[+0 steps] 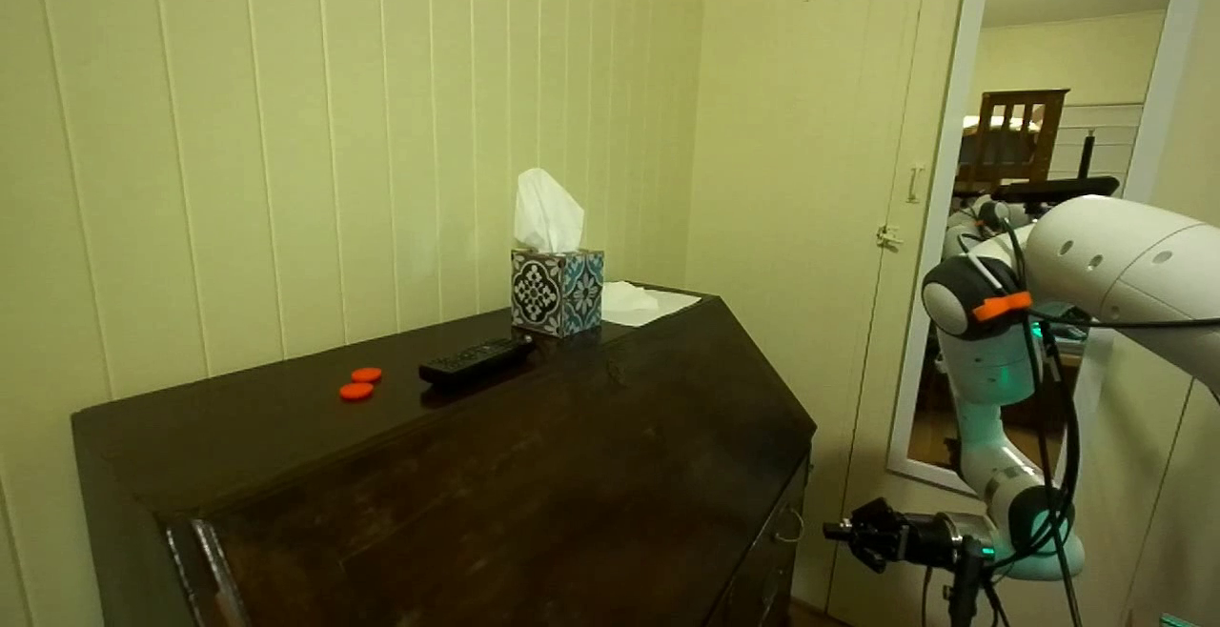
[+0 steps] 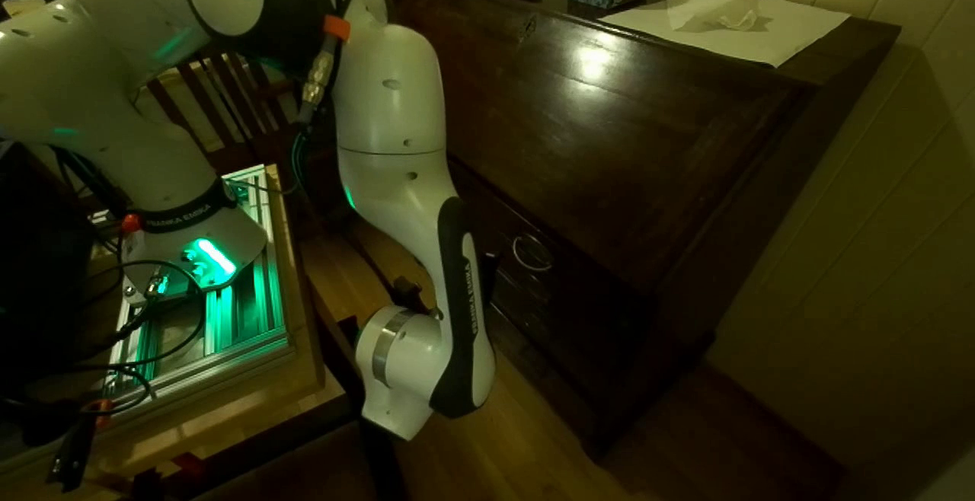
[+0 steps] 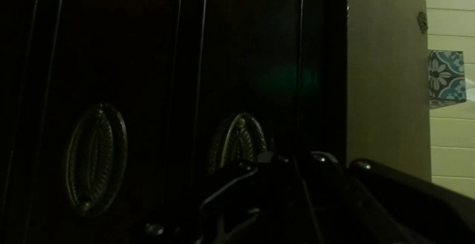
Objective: Open the topmost drawer on the right fully
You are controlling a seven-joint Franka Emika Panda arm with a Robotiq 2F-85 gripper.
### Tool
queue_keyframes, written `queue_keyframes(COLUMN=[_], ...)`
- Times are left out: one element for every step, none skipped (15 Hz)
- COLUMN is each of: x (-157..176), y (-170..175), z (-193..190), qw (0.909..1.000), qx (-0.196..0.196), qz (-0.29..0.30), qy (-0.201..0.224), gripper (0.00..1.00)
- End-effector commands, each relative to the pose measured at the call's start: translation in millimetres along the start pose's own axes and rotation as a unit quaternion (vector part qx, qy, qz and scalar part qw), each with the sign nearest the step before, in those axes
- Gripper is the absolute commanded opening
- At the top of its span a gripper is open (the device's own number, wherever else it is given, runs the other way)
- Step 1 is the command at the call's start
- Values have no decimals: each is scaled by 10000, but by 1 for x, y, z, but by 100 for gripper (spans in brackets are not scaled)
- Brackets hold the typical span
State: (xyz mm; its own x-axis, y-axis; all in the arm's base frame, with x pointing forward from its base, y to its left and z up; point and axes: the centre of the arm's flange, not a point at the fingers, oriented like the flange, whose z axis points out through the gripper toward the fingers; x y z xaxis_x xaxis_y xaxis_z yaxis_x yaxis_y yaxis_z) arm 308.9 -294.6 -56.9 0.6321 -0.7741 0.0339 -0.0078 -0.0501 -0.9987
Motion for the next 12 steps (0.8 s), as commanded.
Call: queue_keyframes(x=[-8, -9, -8, -8, -10, -12, -14, -16, -17, -16, -15, -13], y=[-13, -13, -13, -12, -12, -13, -13, -13, -13, -13, -12, -12], z=[1, 1, 1, 0, -2, -3, -6, -10, -13, -16, -18, -20], qw=[9999, 9999, 9999, 9999, 9997, 9996, 9992, 9988, 9984, 9984, 9983, 9982], qx=[50, 19, -75, -118, -176, -221, -316, -369, -443, -442, -471, -467], qz=[32, 41, 47, 93, 145, 200, 250, 296, 290, 291, 261, 253], qy=[-130, -117, -75, -49, -16, 7, 78, 119, 175, 193, 242, 266], gripper=[1, 1, 1, 1, 31, 32, 37, 44, 51, 58, 65, 71])
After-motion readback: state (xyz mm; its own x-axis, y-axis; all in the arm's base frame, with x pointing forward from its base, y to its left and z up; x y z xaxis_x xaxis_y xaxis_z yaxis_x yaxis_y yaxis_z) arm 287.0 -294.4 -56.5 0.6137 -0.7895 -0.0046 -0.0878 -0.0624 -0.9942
